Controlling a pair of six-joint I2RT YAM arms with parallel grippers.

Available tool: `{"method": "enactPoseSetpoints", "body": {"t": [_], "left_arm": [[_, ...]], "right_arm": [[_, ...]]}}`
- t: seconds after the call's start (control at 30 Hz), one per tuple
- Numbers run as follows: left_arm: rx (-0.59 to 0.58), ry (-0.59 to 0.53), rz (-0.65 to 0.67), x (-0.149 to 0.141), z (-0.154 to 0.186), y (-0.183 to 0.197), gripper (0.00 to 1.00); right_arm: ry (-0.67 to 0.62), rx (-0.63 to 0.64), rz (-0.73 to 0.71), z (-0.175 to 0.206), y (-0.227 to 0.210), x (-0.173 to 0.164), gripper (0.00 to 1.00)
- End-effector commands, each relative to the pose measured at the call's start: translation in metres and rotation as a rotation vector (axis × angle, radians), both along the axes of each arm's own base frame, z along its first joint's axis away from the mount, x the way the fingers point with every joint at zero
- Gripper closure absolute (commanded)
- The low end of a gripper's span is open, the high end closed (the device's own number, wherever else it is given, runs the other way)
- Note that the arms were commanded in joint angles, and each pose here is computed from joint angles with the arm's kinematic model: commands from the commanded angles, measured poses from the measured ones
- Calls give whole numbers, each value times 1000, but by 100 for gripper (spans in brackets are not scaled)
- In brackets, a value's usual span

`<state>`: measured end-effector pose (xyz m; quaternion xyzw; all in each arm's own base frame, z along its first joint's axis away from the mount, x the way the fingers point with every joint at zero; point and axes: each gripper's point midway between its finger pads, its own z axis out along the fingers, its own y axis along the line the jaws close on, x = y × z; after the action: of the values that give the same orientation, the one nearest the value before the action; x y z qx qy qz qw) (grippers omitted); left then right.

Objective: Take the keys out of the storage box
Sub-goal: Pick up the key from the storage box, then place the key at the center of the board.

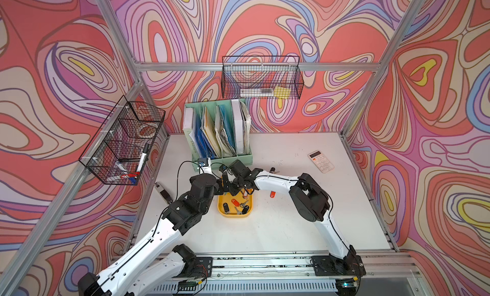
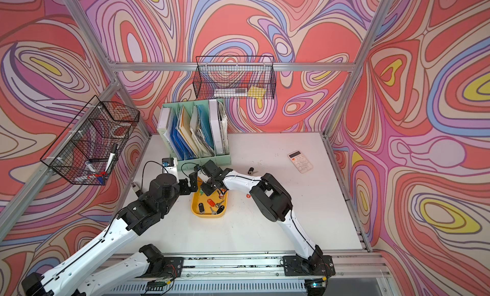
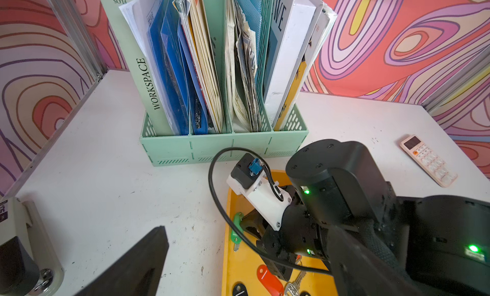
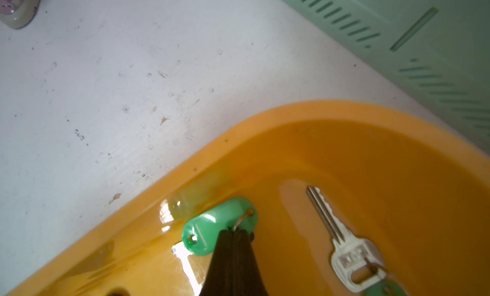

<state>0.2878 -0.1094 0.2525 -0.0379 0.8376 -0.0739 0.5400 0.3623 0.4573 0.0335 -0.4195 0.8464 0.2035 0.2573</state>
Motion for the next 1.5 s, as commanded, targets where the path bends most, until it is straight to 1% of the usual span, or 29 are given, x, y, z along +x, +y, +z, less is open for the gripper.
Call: {"method": "enactPoseSetpoints", "body": {"t": [0.0, 0.27, 0.47, 0.57, 0.67, 0.87, 1.03, 1.2, 1.33, 1.47], "left_arm": [[-19, -21, -6, 3, 5, -2, 1], [-17, -31, -7, 3, 7, -2, 1], [-9, -36, -1, 3, 6, 0, 1], [-1, -36, 2, 2, 5, 2, 1], [-15, -64, 4, 5, 9, 0, 1], [-7, -58, 16, 5, 3, 2, 1], [-13, -74, 45, 6, 2, 7, 1], [-22, -92, 66, 6, 1, 11, 1], [-25, -103, 76, 6, 0, 13, 1], [-26, -112, 71, 7, -1, 11, 1]], "right_arm": [[-3, -4, -21, 10, -7, -3, 100], [-40, 44, -29, 50, -14, -8, 100], [-55, 85, -41, 83, -24, -18, 100], [-40, 94, -31, 100, -32, -30, 100], [-23, 92, -24, 117, -45, -44, 100], [42, 50, -7, 140, -87, -87, 100], [120, -20, -22, 137, -128, -124, 100], [206, -78, -101, 120, -163, -148, 100], [290, -108, -186, 98, -185, -161, 100], [346, -139, -277, 75, -206, -159, 100]]}}
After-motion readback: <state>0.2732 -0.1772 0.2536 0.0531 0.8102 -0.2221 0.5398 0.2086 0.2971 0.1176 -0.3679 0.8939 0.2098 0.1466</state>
